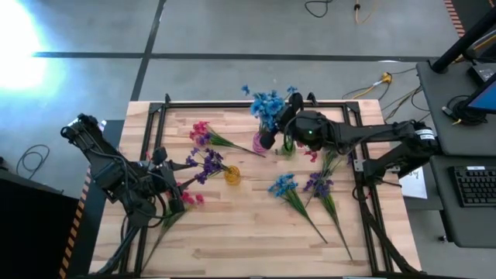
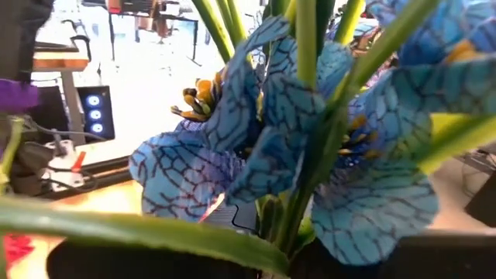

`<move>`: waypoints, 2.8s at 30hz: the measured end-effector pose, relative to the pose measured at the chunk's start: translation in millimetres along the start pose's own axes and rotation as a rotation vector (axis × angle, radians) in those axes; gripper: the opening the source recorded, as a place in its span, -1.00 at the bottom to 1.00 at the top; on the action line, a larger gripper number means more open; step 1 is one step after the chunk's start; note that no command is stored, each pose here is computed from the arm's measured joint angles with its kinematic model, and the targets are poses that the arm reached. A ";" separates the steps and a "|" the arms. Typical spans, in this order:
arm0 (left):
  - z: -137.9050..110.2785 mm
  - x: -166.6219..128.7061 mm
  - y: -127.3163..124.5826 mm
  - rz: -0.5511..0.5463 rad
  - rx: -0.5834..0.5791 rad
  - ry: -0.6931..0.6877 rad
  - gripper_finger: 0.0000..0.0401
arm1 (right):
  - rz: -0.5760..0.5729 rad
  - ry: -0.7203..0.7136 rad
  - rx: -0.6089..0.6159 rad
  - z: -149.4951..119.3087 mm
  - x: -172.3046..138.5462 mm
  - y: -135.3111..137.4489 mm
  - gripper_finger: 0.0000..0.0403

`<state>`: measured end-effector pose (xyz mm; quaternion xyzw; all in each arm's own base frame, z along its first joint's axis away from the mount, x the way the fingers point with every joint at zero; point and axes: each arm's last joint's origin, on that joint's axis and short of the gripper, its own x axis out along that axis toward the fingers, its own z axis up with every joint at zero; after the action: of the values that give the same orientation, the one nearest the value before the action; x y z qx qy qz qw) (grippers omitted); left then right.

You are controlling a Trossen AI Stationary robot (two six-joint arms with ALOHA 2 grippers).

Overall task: Sort flowers into vase by color
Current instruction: Put the left blue flowers into the pink vase

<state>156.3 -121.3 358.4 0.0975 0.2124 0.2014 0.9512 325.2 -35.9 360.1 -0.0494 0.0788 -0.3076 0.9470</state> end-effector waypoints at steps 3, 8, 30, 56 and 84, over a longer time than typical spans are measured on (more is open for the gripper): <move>0.0 0.0 0.0 0.000 0.000 0.000 -0.23 | -0.011 0.012 -0.002 -4.1 5.2 -1.2 -0.91; -0.3 0.8 -1.8 0.000 0.005 0.003 -0.23 | -0.022 0.032 -0.021 -15.0 19.4 3.0 -0.91; -1.1 -5.7 13.7 0.001 0.006 0.003 -0.23 | -0.024 0.098 -0.024 -28.1 27.1 6.5 -0.91; 36.4 -27.2 31.5 -0.198 -0.128 -0.002 -0.23 | -0.060 0.133 0.028 -38.2 38.3 3.3 -0.91; 44.4 -33.0 40.2 -0.194 -0.078 -0.023 -0.23 | -0.061 0.243 0.041 -61.3 51.0 11.4 -0.91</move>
<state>135.0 -103.6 420.9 0.0416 0.2017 0.1155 0.9717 361.5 -59.6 292.2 0.0053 0.1850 -0.3415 0.9215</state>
